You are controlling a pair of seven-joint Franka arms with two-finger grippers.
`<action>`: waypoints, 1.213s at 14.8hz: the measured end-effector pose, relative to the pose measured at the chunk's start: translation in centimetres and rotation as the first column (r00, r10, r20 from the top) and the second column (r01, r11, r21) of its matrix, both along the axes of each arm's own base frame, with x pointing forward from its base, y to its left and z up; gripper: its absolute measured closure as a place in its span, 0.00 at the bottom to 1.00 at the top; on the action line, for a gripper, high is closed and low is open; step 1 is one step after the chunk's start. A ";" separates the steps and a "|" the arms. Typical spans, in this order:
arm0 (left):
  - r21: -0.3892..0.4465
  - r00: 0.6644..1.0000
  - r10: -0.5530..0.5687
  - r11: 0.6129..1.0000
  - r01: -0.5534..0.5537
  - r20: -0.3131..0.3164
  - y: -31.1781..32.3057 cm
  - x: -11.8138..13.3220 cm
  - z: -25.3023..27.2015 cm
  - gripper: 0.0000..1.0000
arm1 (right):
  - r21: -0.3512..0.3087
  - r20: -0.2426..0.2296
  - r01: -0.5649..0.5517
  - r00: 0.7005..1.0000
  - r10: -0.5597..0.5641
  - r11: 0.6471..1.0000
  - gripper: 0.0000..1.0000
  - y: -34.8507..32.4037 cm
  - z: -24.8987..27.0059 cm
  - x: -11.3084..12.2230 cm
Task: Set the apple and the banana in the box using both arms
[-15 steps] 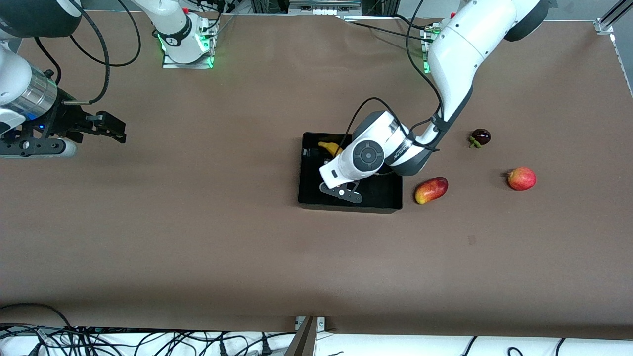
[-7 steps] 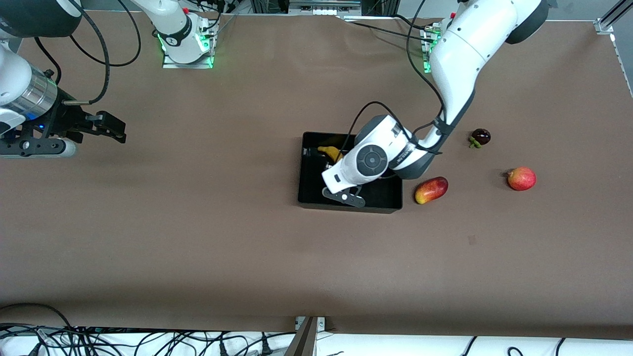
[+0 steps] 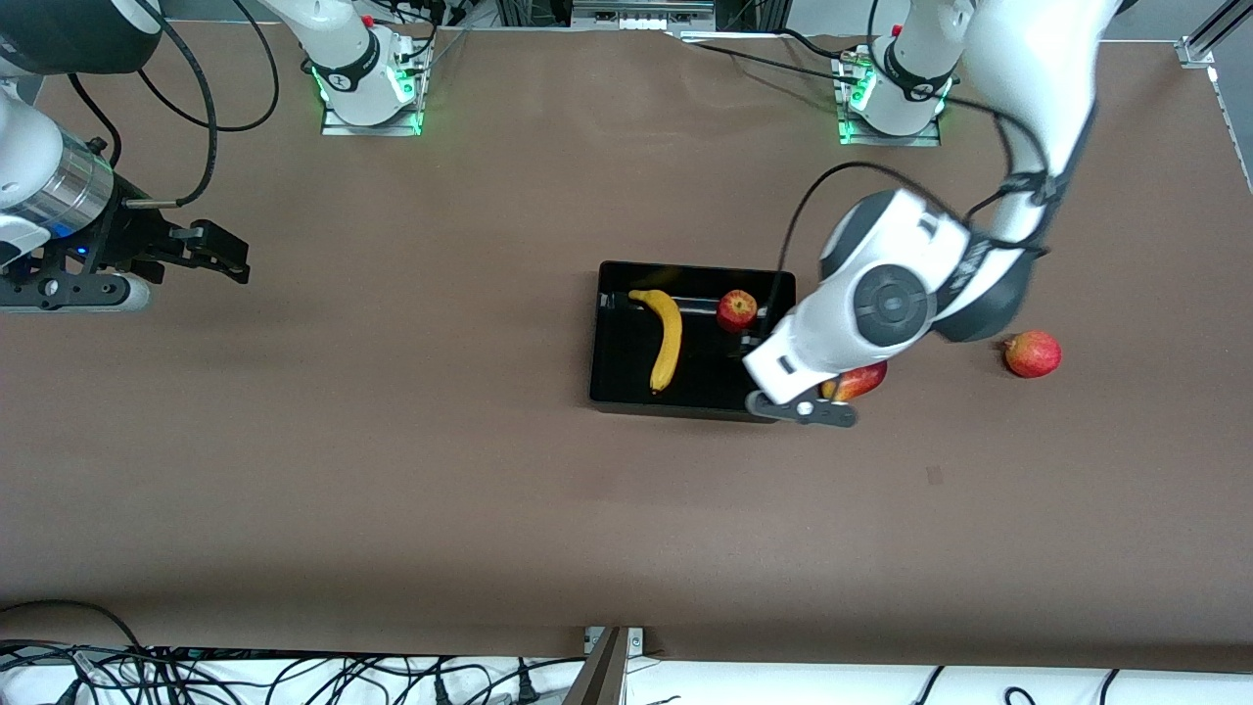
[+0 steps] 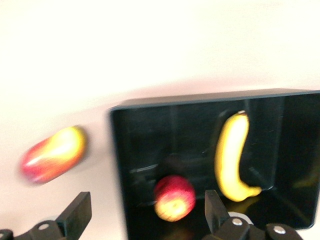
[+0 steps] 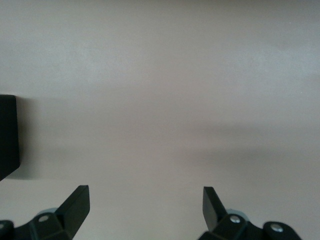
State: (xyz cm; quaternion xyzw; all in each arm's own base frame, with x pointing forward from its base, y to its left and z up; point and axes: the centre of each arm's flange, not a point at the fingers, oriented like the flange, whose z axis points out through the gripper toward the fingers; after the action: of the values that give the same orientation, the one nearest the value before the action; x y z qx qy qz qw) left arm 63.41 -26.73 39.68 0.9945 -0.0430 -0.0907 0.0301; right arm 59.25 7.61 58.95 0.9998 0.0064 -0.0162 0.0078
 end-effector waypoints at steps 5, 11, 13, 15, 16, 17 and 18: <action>0.111 0.999 -0.029 0.993 0.027 0.018 8.1 -0.2 7.5 0.00 | 0.000 0.000 0.000 1.000 0.000 1.000 0.00 0.0 0.0 0.0; 0.077 0.997 0.037 0.996 -0.042 0.066 20.0 -2.7 15.3 0.00 | 0.000 0.000 0.000 1.000 0.000 1.000 0.00 0.0 0.0 0.0; 0.090 0.996 0.057 0.994 -0.063 0.068 21.1 -4.5 16.0 0.00 | 0.000 0.000 0.000 1.000 0.000 1.000 0.00 0.0 0.0 0.0; 0.094 0.991 0.082 0.991 -0.093 0.109 22.5 -5.5 16.4 0.00 | 0.000 0.000 0.000 1.000 0.000 1.000 0.00 0.0 0.0 0.0; 0.092 0.985 0.105 0.989 -0.118 0.137 23.8 -5.8 16.7 0.00 | 0.000 0.000 0.000 1.000 0.000 1.000 0.00 0.0 0.0 0.0; 0.090 0.980 0.125 0.986 -0.140 0.154 25.1 -6.2 17.2 0.00 | 0.000 0.000 0.000 1.000 0.000 1.000 0.00 0.0 0.0 0.0; 0.088 0.978 0.137 0.984 -0.152 0.160 25.8 -6.8 17.6 0.00 | 0.000 0.000 0.000 1.000 0.000 1.000 0.00 0.0 0.0 0.0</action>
State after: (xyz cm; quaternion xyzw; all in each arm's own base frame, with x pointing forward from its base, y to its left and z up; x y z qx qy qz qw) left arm 56.63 -0.91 57.25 0.9993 0.0318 -0.0137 -0.0166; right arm 59.25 7.62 58.95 0.9998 0.0064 -0.0163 0.0078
